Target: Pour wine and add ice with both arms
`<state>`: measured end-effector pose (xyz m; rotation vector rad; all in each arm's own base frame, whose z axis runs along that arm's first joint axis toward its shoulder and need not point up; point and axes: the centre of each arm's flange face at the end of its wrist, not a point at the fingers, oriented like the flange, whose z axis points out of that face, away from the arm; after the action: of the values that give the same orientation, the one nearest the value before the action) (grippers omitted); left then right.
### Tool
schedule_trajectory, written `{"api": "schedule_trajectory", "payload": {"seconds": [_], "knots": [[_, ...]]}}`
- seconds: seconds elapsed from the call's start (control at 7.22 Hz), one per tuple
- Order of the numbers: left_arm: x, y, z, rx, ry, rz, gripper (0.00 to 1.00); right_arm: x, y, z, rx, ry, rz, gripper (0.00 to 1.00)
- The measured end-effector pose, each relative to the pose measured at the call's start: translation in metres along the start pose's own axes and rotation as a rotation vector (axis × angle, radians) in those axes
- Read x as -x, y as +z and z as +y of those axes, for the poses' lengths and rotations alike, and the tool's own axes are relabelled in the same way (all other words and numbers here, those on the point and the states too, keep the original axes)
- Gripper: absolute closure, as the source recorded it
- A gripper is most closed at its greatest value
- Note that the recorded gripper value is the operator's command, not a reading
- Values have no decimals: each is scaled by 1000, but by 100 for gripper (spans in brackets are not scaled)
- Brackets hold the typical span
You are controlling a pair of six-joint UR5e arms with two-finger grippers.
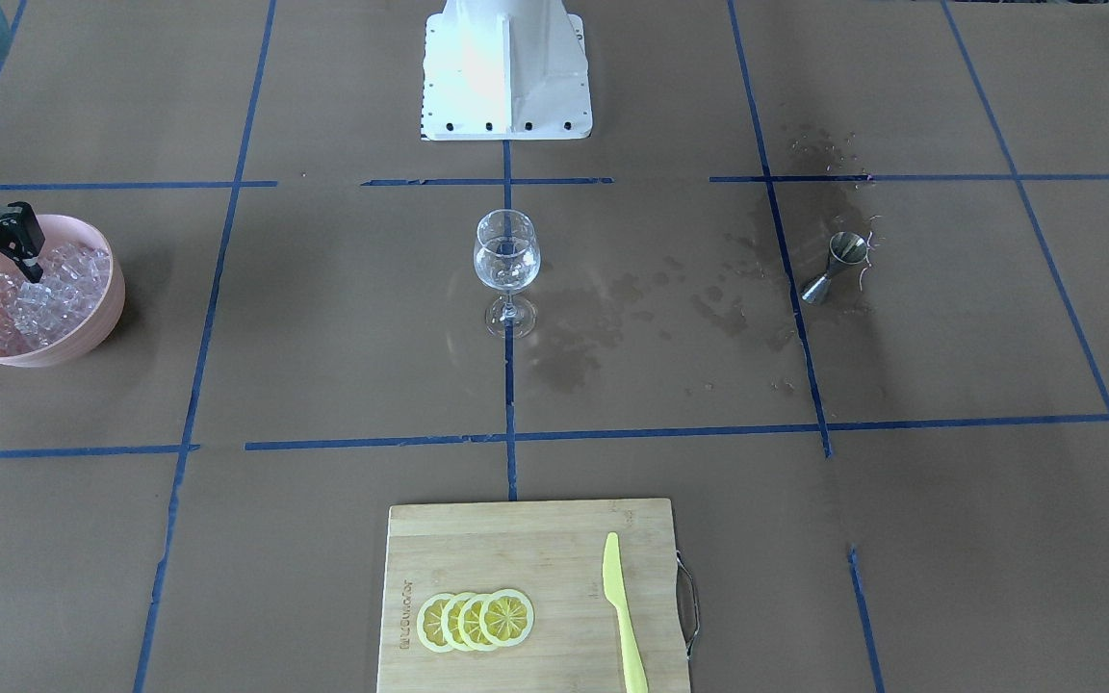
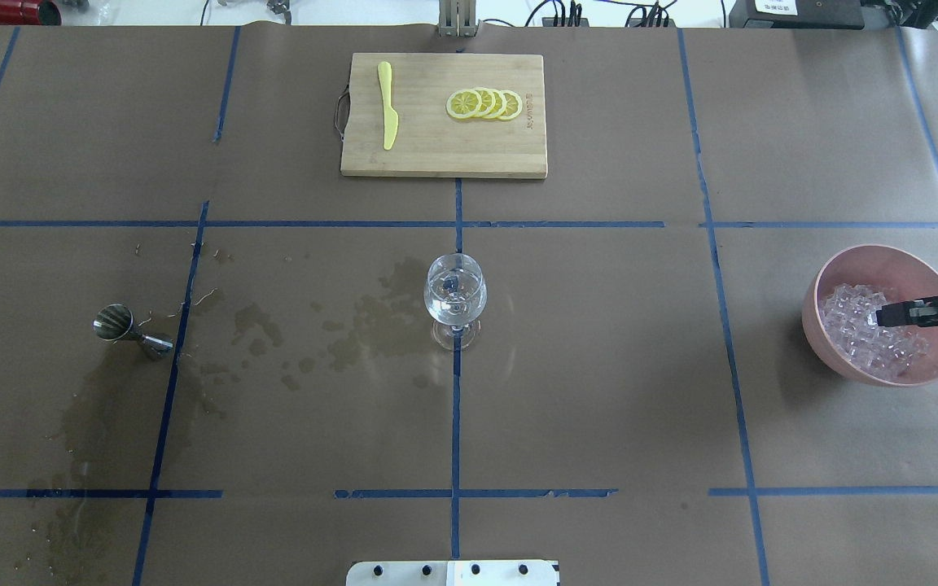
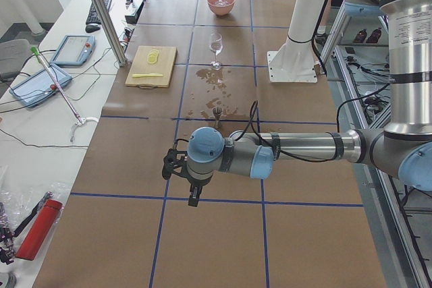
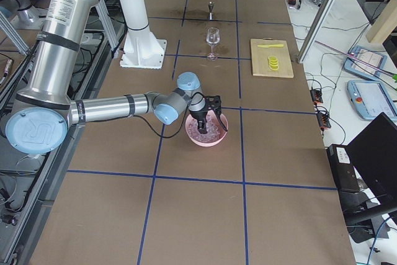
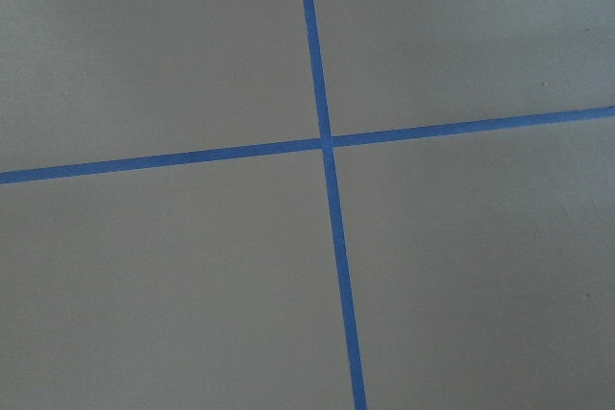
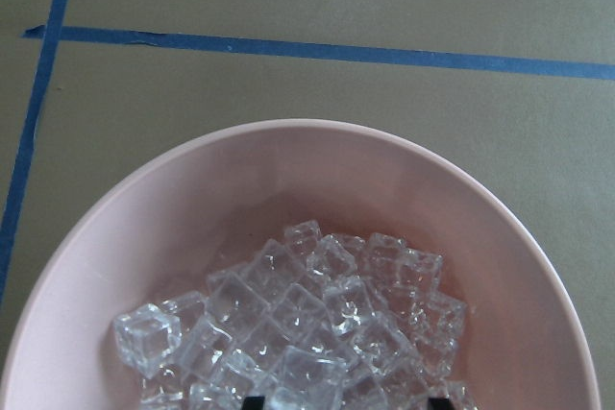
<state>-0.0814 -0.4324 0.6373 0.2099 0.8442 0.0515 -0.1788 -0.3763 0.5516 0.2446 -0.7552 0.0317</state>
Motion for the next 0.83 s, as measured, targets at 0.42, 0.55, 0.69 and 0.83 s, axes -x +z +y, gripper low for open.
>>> {"api": "schedule_trajectory", "payload": {"seconds": [0.42,0.55,0.69,0.83], "knots": [[0,0,0,-3,4,0,0,10,14,-9,-1,0,-7,50],[0,0,0,-8,9,0,0,11,17,-11,0,0,-6,56],[0,0,0,-10,11,-1,0,10,18,-11,1,0,-4,72],[0,0,0,-11,11,-1,0,10,19,-10,5,-1,-3,84]]}}
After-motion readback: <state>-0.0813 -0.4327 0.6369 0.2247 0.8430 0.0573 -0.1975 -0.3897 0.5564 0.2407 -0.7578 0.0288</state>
